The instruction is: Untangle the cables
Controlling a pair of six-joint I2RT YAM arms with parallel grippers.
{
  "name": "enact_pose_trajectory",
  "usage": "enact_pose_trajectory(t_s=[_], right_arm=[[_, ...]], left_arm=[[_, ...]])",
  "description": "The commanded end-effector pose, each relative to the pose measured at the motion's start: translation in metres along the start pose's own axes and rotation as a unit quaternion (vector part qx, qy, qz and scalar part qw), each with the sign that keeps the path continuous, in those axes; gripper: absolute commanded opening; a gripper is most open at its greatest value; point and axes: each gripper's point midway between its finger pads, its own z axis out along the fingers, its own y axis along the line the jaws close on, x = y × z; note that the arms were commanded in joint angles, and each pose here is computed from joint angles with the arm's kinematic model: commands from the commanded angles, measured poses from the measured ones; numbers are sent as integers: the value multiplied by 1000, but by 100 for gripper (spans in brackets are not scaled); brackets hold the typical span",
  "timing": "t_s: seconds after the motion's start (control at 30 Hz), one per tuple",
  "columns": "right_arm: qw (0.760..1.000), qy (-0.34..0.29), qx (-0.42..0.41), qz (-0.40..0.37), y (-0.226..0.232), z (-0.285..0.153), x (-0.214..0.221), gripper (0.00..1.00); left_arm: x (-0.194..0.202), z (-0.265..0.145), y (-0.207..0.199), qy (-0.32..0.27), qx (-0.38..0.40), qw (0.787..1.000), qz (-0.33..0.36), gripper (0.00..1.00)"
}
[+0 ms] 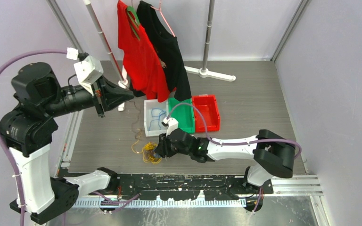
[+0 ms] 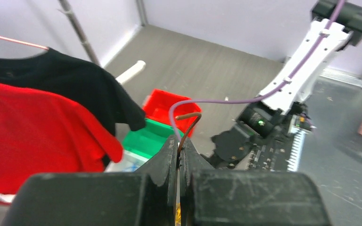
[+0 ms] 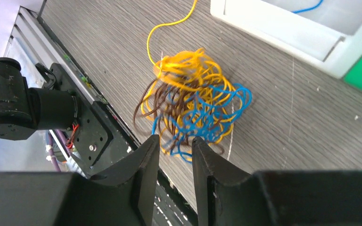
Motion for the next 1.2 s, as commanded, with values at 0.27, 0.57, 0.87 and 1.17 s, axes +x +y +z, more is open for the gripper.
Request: enact_pose_trajectory(t_s=[0.27, 0.57, 0.87, 1.17], right_arm=[[998, -21, 32, 45, -12, -47, -13, 37], [991, -116, -38, -62, 52, -105, -115, 79], [941, -223, -203, -154, 144, -146, -183, 88], [945, -261, -124, -155, 128, -117, -207, 64]], left_arm=[[-31, -17, 33, -29, -103, 990, 95, 0], [12, 4, 5, -5, -16, 1000, -19, 0], [35, 25, -1, 2, 26, 994, -108, 0], [36, 27, -10, 2, 52, 988, -144, 0]])
